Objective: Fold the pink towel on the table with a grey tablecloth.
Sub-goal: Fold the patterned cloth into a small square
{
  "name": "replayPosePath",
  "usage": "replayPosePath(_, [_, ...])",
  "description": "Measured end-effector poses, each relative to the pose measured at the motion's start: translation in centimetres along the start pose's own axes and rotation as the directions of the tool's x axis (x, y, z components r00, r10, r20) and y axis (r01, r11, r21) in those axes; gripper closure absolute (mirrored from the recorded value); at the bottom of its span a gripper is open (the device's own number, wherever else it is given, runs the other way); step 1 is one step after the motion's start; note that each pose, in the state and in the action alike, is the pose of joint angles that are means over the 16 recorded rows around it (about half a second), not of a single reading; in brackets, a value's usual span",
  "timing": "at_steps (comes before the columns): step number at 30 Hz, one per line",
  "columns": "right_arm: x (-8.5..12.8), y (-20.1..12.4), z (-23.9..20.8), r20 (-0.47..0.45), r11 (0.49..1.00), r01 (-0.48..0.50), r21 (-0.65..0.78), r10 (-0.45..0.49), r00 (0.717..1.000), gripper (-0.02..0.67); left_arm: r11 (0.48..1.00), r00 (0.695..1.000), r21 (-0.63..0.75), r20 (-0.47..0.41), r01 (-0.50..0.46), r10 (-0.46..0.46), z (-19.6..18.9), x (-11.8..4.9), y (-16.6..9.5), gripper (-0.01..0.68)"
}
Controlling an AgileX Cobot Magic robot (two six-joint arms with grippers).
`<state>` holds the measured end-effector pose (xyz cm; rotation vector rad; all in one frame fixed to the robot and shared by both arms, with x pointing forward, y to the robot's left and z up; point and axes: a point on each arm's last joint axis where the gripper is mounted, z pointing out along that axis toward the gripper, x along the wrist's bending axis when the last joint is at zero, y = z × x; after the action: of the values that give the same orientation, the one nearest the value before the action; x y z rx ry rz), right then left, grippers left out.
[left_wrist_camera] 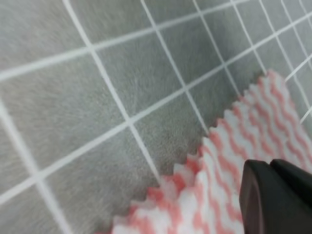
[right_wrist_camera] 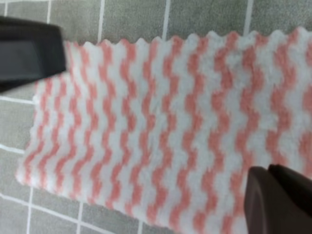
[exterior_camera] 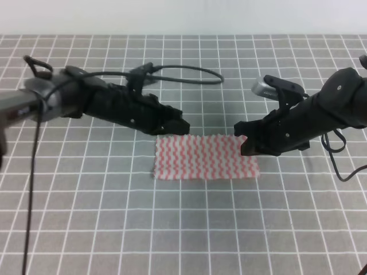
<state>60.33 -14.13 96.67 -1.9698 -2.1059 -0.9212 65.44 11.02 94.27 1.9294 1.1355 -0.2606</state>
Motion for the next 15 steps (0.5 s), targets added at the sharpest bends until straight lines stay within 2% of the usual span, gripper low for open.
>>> replayPosePath(6, [0.0, 0.0, 0.1, 0.0, 1.0, 0.0, 0.002, 0.0, 1.0, 0.664, 0.999, 1.0, 0.032, 0.004, 0.014, -0.014, 1.9, 0.4, -0.2, 0.675])
replayPosePath(15, [0.0, -0.1, 0.1, -0.001, 1.0, 0.001, 0.009, -0.001, 1.0, 0.664, 0.999, 0.999, 0.034, -0.044, 0.025, -0.024, 3.0, 1.0, -0.5, 0.676])
